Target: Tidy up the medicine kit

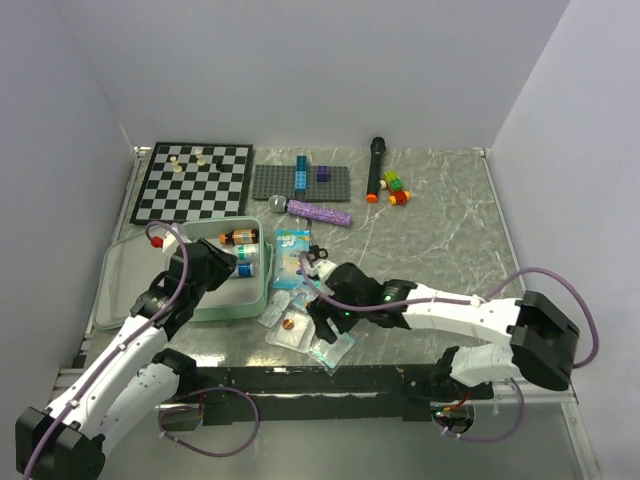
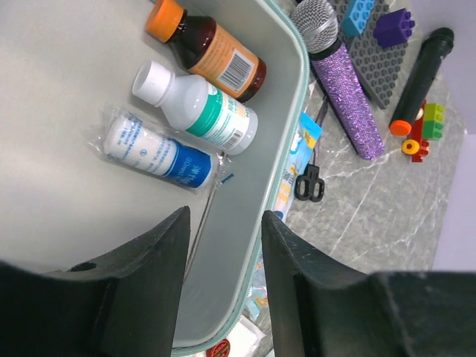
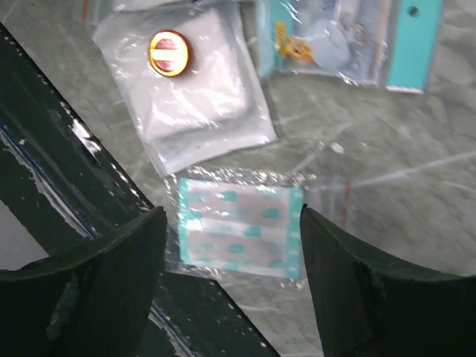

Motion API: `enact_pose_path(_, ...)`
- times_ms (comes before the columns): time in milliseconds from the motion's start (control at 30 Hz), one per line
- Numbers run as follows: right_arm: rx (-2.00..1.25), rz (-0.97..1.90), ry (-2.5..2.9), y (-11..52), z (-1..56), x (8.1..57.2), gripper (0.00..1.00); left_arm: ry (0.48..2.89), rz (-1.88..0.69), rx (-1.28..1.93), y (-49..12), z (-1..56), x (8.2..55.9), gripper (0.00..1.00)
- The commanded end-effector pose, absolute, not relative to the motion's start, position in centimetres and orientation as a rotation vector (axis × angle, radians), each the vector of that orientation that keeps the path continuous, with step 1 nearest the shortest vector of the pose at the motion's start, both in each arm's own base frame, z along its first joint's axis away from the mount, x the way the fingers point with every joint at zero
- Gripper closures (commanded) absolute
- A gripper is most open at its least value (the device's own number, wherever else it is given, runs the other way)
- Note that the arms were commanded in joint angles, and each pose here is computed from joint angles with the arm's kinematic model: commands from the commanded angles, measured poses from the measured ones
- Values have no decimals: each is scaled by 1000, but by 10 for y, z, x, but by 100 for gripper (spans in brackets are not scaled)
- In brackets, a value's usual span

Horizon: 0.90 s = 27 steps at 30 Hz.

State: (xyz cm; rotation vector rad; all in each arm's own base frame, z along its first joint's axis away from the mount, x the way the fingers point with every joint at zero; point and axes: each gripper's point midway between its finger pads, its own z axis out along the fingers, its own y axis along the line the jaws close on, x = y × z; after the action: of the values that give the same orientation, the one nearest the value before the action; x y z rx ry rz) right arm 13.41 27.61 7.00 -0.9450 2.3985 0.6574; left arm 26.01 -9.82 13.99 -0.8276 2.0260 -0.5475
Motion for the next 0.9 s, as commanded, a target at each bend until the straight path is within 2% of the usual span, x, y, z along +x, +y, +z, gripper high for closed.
enact_pose_path(0, -927, 614, 2421, 302, 71, 146, 24, 1999, -589, -809, -101, 149, 261, 53)
enact_pose_path(300, -912, 624, 2537, 332, 46, 151, 25, 1970, -608, -822, -96, 146, 251, 53)
enact_pose_path(567, -883, 627, 2536, 337, 45, 155, 30, 1978, -611, -818, -96, 142, 247, 53)
enact_pose_path(867, -906, 589, 2602, 338, 29, 153, 53, 1983, -613, -813, -95, 138, 244, 53)
